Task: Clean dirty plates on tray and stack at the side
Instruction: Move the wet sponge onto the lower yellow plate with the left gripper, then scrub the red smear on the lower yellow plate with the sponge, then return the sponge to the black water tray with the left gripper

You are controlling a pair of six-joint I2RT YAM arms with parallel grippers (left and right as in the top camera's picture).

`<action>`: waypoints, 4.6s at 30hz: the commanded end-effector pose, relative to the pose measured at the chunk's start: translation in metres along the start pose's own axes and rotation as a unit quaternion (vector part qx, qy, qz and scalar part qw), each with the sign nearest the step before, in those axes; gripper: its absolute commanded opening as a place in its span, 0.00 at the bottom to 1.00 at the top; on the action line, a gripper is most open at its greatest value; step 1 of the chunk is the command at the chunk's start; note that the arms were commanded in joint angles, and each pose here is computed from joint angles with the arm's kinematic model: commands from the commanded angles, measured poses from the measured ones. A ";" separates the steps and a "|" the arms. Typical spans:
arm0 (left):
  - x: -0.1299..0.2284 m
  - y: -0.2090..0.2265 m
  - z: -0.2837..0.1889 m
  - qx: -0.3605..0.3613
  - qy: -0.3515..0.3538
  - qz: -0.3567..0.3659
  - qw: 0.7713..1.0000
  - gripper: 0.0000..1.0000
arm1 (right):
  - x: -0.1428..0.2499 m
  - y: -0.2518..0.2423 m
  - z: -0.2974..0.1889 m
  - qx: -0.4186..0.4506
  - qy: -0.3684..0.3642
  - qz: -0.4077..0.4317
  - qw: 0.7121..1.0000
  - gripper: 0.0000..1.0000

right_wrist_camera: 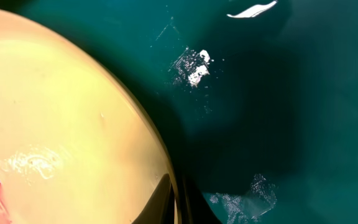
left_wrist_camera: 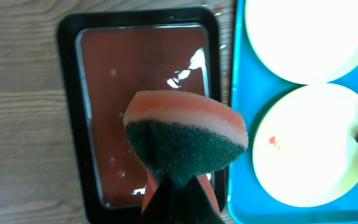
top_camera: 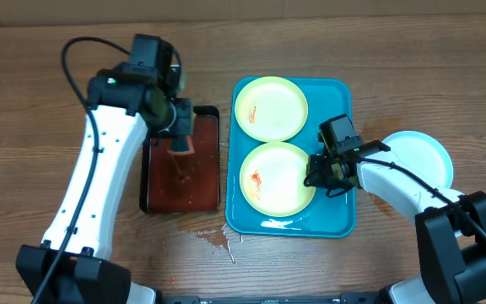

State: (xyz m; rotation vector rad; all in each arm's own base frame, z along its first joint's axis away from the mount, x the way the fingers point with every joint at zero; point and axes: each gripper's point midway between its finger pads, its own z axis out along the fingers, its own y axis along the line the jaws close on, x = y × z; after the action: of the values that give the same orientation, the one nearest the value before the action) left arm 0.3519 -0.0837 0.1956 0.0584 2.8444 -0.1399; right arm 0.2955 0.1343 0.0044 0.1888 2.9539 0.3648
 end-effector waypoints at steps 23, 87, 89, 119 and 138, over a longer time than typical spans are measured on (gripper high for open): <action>0.084 -0.120 0.181 0.003 0.195 0.017 0.981 0.04 | 0.010 -0.023 0.011 0.055 0.017 0.045 0.997 0.04; 0.063 -0.197 0.195 0.177 0.189 0.083 0.962 0.04 | 0.013 -0.023 0.011 0.054 0.023 0.046 0.997 0.04; 0.080 -0.209 0.195 0.200 0.221 0.084 0.951 0.04 | 0.013 -0.023 0.011 0.054 0.023 0.046 0.997 0.04; 0.028 -0.093 0.109 0.058 0.148 0.000 0.987 0.04 | 0.016 -0.025 0.010 0.058 0.029 0.047 0.997 0.04; 0.042 0.062 0.107 -0.107 0.103 -0.136 0.979 0.04 | 0.013 -0.023 0.011 0.054 0.022 0.045 0.997 0.04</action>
State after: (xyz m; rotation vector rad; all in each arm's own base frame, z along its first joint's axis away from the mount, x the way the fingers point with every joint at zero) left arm 0.3606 -0.0544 0.1088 -0.2766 2.9862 0.0436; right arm 0.2909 0.1328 0.0042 0.3126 2.9803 0.3503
